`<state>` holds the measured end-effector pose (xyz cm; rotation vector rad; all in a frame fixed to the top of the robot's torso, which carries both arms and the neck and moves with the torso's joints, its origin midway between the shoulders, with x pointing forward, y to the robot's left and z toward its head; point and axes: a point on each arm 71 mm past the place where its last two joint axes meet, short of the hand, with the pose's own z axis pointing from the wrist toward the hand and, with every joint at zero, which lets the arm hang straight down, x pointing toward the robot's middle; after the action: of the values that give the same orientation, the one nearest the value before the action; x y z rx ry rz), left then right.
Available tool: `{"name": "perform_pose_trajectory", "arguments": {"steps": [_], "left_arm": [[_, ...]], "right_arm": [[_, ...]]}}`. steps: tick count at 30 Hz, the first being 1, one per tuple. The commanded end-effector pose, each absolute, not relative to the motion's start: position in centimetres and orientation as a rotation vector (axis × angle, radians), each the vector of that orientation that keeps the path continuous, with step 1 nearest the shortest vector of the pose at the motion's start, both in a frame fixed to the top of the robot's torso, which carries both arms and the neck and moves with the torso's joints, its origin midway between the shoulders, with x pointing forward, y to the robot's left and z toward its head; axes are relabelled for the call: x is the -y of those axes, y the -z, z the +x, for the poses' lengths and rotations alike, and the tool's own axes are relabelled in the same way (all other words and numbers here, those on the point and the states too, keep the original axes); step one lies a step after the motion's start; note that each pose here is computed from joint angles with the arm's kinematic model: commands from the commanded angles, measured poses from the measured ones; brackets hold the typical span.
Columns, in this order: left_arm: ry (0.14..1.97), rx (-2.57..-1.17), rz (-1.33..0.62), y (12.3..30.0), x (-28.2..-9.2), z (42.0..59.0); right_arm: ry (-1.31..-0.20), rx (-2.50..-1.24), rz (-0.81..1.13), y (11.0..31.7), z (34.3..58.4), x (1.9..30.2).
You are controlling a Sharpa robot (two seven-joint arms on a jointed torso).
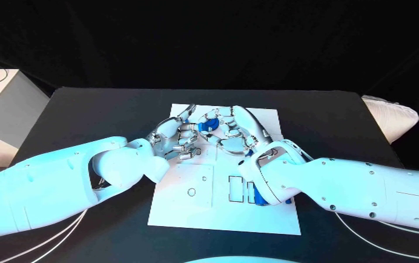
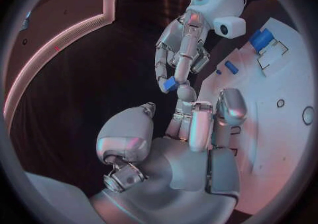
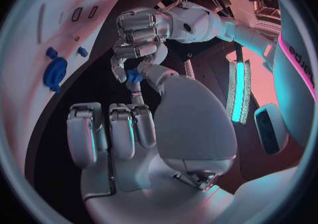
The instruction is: Assemble the parts on the task board
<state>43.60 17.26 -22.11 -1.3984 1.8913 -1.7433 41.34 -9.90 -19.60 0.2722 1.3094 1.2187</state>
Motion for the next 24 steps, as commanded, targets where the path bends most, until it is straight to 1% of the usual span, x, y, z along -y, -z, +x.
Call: {"name": "perform_pose_trajectory", "arguments": {"steps": [1,24], "left_arm": [[1.777,-1.877,-1.4,21.92,-17.21,43.62],[1.754,-1.884,-1.391,22.04,-17.59,43.74]], "right_arm": [[-1.231,-1.313,0.257,19.7,41.22,9.85],[-1.197,-1.318,0.263,19.95,41.7,10.66]]}}
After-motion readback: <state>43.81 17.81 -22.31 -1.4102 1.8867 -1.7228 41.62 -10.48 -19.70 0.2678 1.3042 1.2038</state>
